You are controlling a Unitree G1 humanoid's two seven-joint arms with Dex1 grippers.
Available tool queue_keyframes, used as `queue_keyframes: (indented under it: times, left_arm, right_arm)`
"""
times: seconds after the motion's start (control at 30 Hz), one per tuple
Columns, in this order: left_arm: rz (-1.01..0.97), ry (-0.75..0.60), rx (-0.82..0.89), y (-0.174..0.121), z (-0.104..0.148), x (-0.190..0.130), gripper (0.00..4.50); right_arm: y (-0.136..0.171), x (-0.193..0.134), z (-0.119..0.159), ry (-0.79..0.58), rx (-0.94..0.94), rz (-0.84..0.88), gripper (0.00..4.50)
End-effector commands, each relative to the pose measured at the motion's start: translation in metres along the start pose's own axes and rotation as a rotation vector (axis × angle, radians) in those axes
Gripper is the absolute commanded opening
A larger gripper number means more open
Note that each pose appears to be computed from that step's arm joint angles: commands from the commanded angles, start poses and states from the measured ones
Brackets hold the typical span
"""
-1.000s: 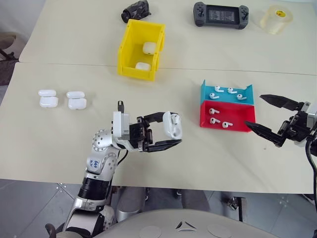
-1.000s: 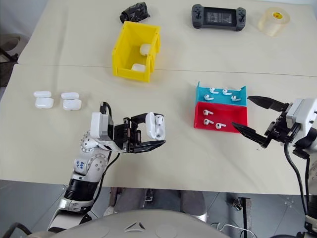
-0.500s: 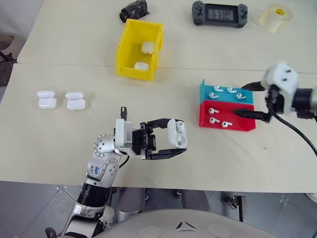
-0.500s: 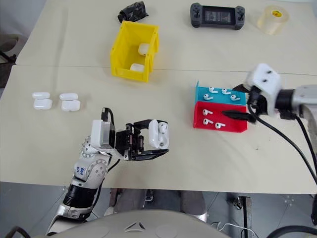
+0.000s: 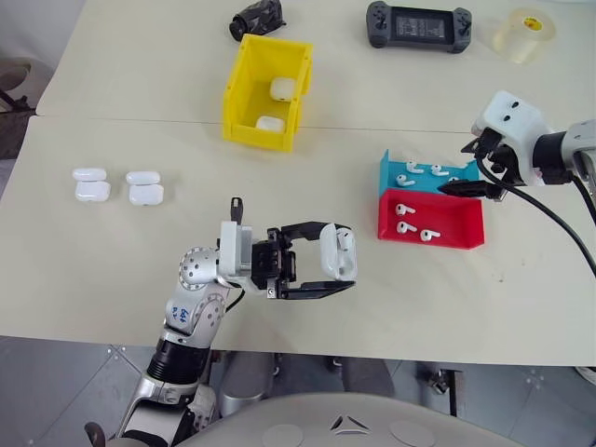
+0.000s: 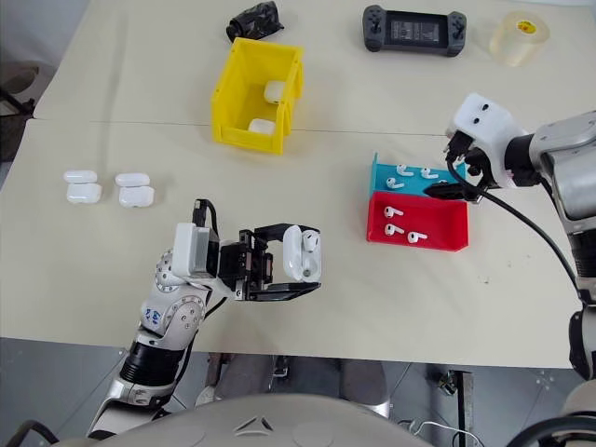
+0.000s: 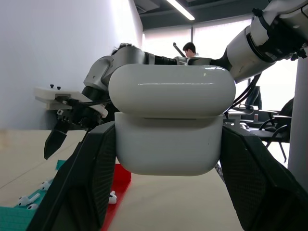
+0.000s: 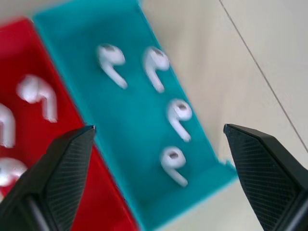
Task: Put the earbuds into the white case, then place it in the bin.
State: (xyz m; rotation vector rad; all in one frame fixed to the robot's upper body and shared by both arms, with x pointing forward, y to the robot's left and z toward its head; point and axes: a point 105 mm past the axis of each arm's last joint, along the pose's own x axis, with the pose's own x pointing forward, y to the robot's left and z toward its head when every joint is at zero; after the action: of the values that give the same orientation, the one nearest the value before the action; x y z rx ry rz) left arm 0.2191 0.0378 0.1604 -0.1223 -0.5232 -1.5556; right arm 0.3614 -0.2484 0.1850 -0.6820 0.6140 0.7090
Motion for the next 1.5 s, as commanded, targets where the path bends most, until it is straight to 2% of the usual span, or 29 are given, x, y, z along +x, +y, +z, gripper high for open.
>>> queue_keyframes:
  times: [0.03, 0.23, 0.43, 0.73, 0.83, 1.03, 1.5]
  left_arm:
    - [-0.026, -0.025, 0.033, -0.001, 0.007, 0.005, 2.80]
    - [-0.030, -0.029, 0.036, 0.003, 0.005, 0.007, 2.80]
    - [-0.030, -0.038, 0.039, 0.004, 0.005, 0.009, 2.80]
    - [-0.010, -0.032, 0.055, 0.006, 0.006, 0.007, 2.80]
    - [-0.002, -0.025, 0.058, 0.005, 0.006, 0.004, 2.80]
    - [0.008, -0.023, 0.065, 0.007, 0.007, 0.004, 2.80]
    - [0.021, -0.025, 0.071, 0.010, 0.006, 0.005, 2.80]
  right_arm:
    - [-0.015, -0.006, 0.005, 0.000, -0.038, -0.021, 4.45]
    - [-0.028, -0.002, 0.001, 0.025, -0.069, -0.015, 4.45]
    - [-0.018, 0.012, -0.009, 0.076, -0.167, 0.092, 4.45]
    - [-0.016, 0.023, -0.013, 0.113, -0.251, 0.142, 4.45]
    - [-0.017, 0.024, -0.013, 0.133, -0.270, 0.154, 3.81]
    - [-0.017, 0.022, -0.018, 0.167, -0.270, 0.178, 1.80]
    - [-0.014, 0.020, -0.020, 0.230, -0.307, 0.218, 1.80]
